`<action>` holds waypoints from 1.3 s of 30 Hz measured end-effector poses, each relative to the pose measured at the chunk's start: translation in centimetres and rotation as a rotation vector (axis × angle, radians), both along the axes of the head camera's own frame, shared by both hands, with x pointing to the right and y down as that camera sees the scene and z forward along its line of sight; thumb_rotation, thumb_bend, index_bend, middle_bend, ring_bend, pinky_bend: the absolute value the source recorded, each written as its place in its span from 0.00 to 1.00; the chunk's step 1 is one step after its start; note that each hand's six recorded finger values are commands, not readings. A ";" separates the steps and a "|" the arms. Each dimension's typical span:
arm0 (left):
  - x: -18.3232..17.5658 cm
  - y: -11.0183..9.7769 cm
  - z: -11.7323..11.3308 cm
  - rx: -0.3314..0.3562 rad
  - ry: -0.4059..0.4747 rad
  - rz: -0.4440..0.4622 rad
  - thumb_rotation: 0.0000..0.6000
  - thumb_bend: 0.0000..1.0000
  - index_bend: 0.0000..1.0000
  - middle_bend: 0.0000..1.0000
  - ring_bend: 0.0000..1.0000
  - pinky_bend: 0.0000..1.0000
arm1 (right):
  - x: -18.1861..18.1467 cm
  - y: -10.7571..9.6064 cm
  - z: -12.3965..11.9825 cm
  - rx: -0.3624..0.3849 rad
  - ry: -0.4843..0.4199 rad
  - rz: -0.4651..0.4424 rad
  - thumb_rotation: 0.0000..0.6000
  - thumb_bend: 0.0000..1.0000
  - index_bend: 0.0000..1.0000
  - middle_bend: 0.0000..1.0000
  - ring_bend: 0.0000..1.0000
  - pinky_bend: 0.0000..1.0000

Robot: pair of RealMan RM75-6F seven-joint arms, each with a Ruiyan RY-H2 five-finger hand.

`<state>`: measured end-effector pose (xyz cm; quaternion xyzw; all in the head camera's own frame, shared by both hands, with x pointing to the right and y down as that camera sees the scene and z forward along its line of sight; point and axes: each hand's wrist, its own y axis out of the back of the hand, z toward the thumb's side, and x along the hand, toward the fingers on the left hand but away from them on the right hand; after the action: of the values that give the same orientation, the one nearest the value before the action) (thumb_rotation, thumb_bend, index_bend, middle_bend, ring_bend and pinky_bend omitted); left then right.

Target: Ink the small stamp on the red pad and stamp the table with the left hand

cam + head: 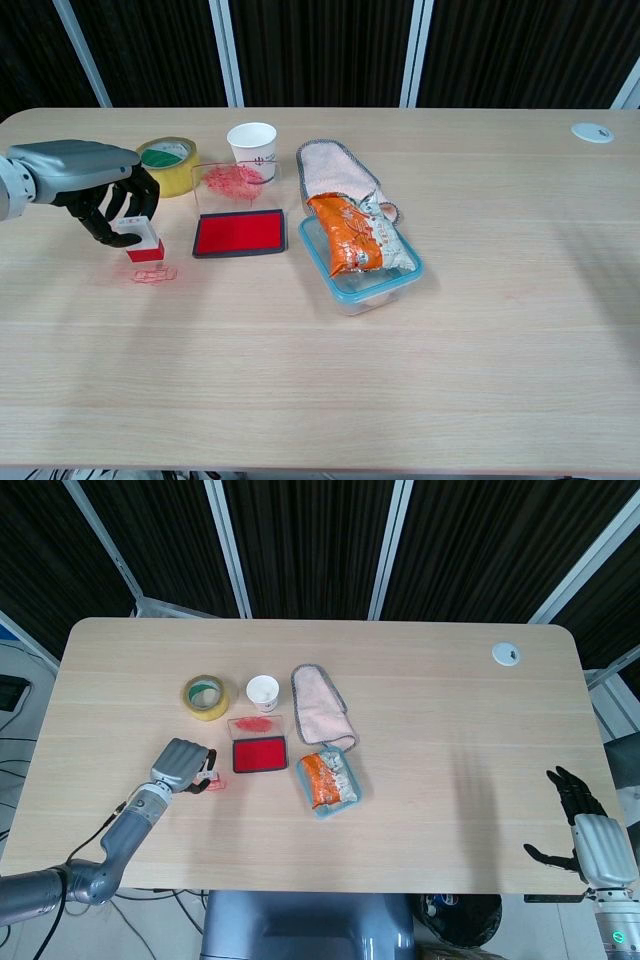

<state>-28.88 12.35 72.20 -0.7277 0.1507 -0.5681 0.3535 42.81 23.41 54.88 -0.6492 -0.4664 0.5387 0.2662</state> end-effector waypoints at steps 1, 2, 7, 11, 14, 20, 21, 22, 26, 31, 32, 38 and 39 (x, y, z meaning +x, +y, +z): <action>0.0 0.1 0.1 0.000 -0.001 0.003 1.00 0.50 0.68 0.65 0.51 0.57 | 0.0 0.0 0.0 0.000 0.000 0.000 1.00 0.14 0.00 0.00 0.00 0.18; 0.0 0.1 0.2 -0.001 -0.002 0.004 1.00 0.49 0.67 0.65 0.51 0.57 | 0.0 0.0 0.0 0.000 0.000 0.000 1.00 0.14 0.00 0.00 0.00 0.18; 0.0 0.4 0.7 -0.003 -0.013 0.009 1.00 0.48 0.66 0.63 0.49 0.55 | 0.0 0.0 0.0 -0.001 -0.003 0.002 1.00 0.14 0.00 0.00 0.00 0.18; -0.1 0.6 1.1 -0.007 -0.023 0.013 1.00 0.47 0.65 0.62 0.48 0.54 | 0.0 0.0 0.0 -0.002 -0.003 0.000 1.00 0.14 0.00 0.00 0.00 0.18; -0.1 0.8 1.3 -0.013 -0.024 0.011 1.00 0.47 0.64 0.62 0.47 0.54 | 0.0 0.0 0.0 -0.002 -0.003 0.000 1.00 0.14 0.00 0.00 0.00 0.18; 0.1 1.3 1.9 -0.028 -0.024 0.022 1.00 0.45 0.62 0.59 0.44 0.51 | 0.0 0.1 0.0 -0.003 -0.003 0.001 1.00 0.14 0.00 0.00 0.00 0.18; 0.1 1.3 2.0 -0.030 -0.023 0.023 1.00 0.45 0.61 0.59 0.44 0.51 | 0.0 0.1 0.0 -0.003 -0.003 0.001 1.00 0.14 0.00 0.00 0.00 0.18; 0.2 1.4 2.0 -0.032 -0.022 0.025 1.00 0.44 0.60 0.58 0.43 0.50 | 0.0 0.1 0.0 -0.003 -0.003 0.001 1.00 0.14 0.00 0.00 0.00 0.18; 0.2 1.5 2.2 -0.032 -0.025 0.029 1.00 0.41 0.57 0.55 0.40 0.48 | 0.0 0.0 0.0 -0.003 -0.003 0.001 1.00 0.14 0.00 0.00 0.00 0.18; 0.0 1.5 2.3 -0.026 -0.031 0.030 1.00 0.36 0.52 0.49 0.36 0.45 | 0.0 0.0 0.0 -0.002 -0.004 0.001 1.00 0.14 0.00 0.00 0.00 0.18; 0.0 1.5 2.3 -0.025 -0.031 0.029 1.00 0.35 0.51 0.47 0.35 0.44 | 0.0 0.1 0.0 -0.002 -0.004 0.001 1.00 0.14 0.00 0.00 0.00 0.18; -0.2 1.4 2.2 -0.015 -0.035 0.026 1.00 0.32 0.45 0.40 0.31 0.41 | 0.0 0.1 0.0 -0.003 -0.004 0.000 1.00 0.14 0.00 0.00 0.00 0.18; -0.2 1.3 2.2 -0.012 -0.038 0.027 1.00 0.31 0.44 0.38 0.30 0.41 | 0.0 0.1 -0.1 -0.002 -0.003 -0.001 1.00 0.14 0.00 0.00 0.00 0.18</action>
<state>-29.12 13.70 74.38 -0.7210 0.1307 -0.5779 0.3593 42.78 23.48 54.83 -0.6505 -0.4658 0.5381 0.2652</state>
